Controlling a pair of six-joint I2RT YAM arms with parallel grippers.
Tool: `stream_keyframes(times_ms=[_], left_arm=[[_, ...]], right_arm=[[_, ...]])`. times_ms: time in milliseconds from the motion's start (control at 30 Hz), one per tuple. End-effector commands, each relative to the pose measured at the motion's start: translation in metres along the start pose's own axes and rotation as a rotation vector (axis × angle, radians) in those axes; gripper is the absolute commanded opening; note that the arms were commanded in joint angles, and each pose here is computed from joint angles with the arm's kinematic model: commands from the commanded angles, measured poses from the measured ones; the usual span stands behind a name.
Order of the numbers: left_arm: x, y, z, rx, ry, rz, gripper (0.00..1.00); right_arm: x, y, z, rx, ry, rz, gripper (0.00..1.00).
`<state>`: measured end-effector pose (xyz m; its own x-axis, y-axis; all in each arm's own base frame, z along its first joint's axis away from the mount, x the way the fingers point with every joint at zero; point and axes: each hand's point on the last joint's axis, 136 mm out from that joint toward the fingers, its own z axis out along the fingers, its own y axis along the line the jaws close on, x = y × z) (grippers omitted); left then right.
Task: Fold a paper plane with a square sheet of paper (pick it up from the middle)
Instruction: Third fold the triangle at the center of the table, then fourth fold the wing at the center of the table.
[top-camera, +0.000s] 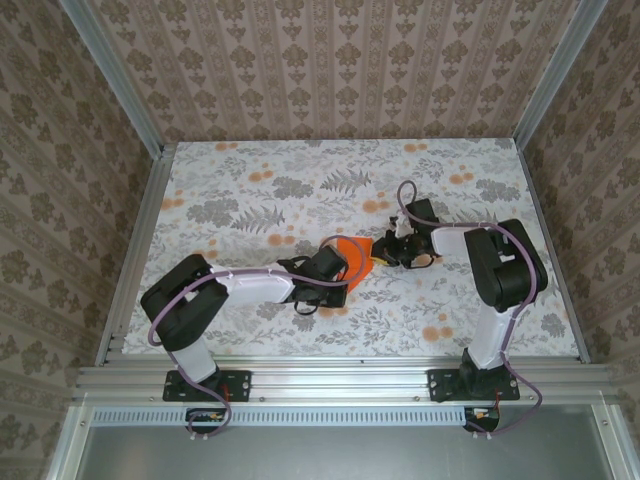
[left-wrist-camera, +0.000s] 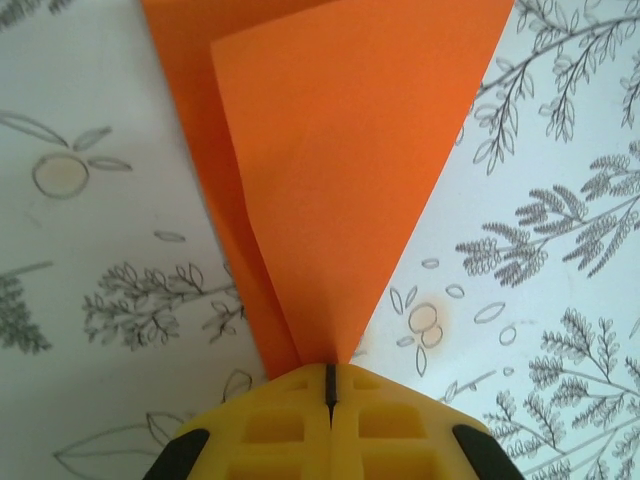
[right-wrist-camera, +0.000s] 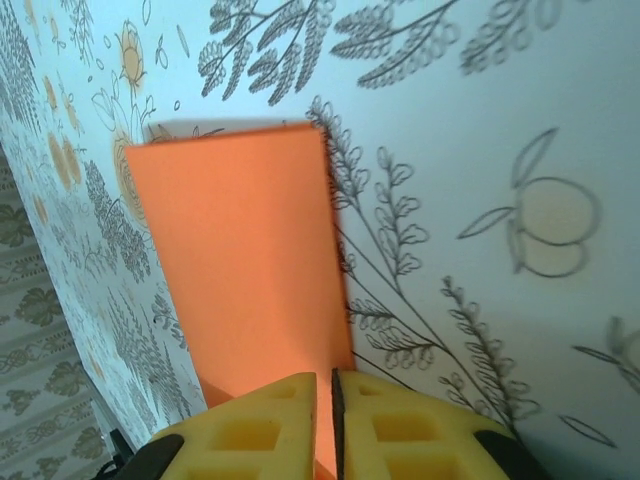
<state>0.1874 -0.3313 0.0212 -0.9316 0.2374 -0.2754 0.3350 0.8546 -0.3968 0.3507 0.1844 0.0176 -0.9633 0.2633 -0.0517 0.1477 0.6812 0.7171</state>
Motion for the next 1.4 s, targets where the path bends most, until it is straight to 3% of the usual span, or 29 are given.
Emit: stream_keyframes(times_ms=[0, 133, 233, 567, 833, 1367], left_arm=[[0.003, -0.015, -0.026, 0.009, 0.049, -0.005, 0.09], [-0.024, -0.040, -0.069, 0.092, -0.030, 0.003, 0.18], [-0.045, -0.041, -0.082, 0.174, -0.029, -0.039, 0.18], [-0.086, -0.059, -0.047, 0.298, 0.086, -0.004, 0.05], [-0.073, -0.007, -0.018, 0.154, 0.125, -0.091, 0.03], [-0.046, 0.036, 0.017, 0.012, 0.232, -0.069, 0.00]], right_arm=[[0.006, 0.016, -0.026, 0.012, -0.004, -0.033, 0.17], [0.014, 0.022, -0.057, 0.088, -0.041, -0.079, 0.22], [0.022, 0.029, -0.070, 0.071, -0.068, -0.074, 0.25], [0.045, 0.029, -0.072, 0.042, -0.058, -0.022, 0.32], [0.067, 0.030, -0.056, 0.021, 0.001, -0.023, 0.34], [0.058, 0.022, -0.024, 0.065, 0.016, 0.012, 0.39]])
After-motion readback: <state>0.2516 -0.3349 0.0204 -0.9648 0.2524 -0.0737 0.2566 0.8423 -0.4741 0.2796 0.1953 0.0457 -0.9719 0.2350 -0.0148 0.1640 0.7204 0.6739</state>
